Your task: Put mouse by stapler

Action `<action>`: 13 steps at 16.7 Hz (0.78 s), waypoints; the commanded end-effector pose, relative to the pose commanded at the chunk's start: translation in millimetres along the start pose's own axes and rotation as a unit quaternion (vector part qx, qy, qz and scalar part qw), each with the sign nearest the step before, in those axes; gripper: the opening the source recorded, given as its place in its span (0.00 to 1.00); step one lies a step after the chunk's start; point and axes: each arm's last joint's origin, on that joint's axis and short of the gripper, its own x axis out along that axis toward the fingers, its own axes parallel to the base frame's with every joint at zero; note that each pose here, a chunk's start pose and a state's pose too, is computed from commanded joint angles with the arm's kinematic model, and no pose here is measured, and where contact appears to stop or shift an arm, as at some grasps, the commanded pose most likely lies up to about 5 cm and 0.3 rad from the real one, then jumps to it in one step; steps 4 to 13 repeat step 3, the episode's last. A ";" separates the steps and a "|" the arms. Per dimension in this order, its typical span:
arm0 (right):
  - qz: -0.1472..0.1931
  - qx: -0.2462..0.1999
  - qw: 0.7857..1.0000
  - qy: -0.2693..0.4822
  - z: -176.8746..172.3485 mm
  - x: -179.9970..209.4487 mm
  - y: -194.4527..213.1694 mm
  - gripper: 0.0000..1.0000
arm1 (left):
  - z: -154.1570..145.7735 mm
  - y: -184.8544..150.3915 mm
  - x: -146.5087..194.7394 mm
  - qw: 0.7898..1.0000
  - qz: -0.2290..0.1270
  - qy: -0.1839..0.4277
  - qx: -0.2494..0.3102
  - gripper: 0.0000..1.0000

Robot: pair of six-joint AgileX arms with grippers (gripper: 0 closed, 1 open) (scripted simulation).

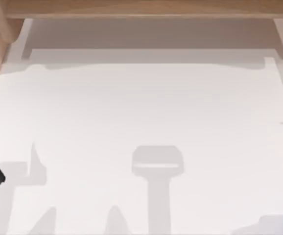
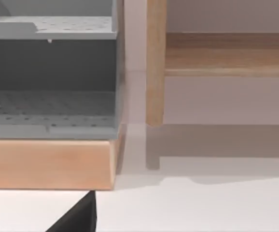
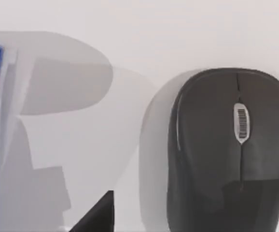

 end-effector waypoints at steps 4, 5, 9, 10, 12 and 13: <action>0.000 0.000 1.000 0.000 0.0 0.0 0.0 1.00 | 0.0 0.0 0.0 1.000 0.000 0.000 0.000 1.00; 0.000 0.000 1.000 0.000 0.0 0.0 0.0 1.00 | 0.0 0.0 0.0 1.000 0.000 0.000 0.000 1.00; 0.000 0.000 1.000 0.000 0.0 0.0 0.0 1.00 | 0.0 0.0 0.0 1.000 0.000 0.000 0.000 1.00; 0.000 0.000 1.000 0.000 0.0 0.0 0.0 1.00 | 0.0 0.0 0.0 1.000 0.000 0.000 0.000 1.00; 0.000 0.000 1.000 0.000 0.0 0.0 0.0 1.00 | 0.0 0.0 0.0 1.000 0.000 0.000 0.000 1.00; 0.000 0.000 1.000 0.000 0.0 0.0 0.0 1.00 | 0.0 0.0 0.0 1.000 0.000 0.000 0.000 1.00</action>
